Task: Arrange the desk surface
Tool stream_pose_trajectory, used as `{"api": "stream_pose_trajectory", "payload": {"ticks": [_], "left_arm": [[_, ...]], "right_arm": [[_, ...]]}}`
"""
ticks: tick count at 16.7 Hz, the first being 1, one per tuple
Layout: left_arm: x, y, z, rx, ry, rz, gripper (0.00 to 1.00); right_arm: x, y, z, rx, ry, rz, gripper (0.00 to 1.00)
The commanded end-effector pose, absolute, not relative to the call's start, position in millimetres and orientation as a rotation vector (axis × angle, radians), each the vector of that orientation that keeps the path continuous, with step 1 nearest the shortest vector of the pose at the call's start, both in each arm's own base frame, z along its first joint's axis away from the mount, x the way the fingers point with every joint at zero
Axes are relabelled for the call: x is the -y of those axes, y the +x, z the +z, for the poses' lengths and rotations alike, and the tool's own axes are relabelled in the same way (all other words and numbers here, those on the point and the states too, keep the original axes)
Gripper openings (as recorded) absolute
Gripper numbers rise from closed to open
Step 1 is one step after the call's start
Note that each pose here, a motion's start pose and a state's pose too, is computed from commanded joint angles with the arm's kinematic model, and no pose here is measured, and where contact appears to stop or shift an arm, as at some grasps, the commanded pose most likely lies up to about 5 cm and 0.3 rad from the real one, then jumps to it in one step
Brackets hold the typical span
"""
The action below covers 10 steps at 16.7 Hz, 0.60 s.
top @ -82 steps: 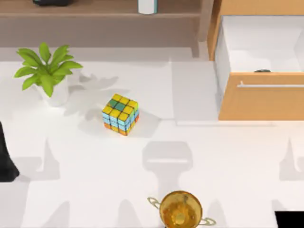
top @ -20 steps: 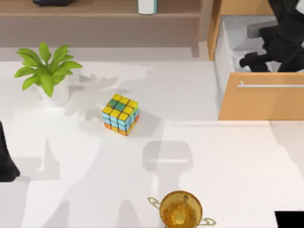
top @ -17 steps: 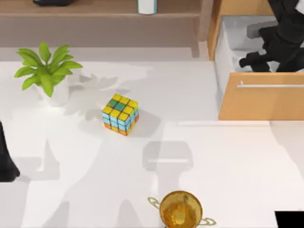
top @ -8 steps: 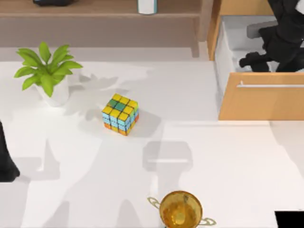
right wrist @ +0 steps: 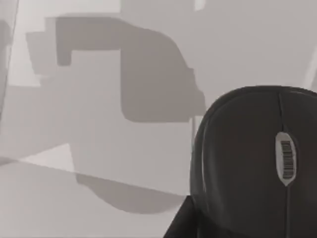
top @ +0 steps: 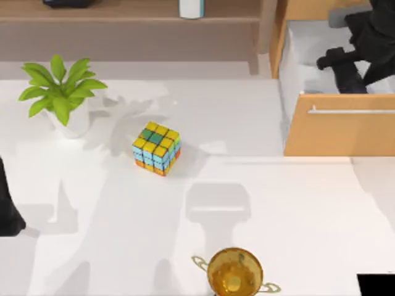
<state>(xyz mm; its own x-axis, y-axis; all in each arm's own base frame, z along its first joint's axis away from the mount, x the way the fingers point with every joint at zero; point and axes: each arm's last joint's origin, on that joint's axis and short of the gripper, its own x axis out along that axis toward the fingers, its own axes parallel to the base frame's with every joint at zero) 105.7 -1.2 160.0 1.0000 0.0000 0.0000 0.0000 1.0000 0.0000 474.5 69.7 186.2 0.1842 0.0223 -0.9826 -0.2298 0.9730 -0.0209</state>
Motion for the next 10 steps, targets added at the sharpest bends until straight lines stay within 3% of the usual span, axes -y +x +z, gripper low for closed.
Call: {"api": "stream_pose_trajectory", "payload": {"ticks": [5,10], "left_arm": [[1.2,105.7,160.0,0.000,0.000,0.000,1.00],[1.2,105.7,160.0,0.000,0.000,0.000,1.00]], "right_arm": [[-71.0,437.7,257.8,-1.220,-0.156,0.153,0.00],[-74.6,376.2,299.7,-1.129,-0.109,0.132,0.00]]}}
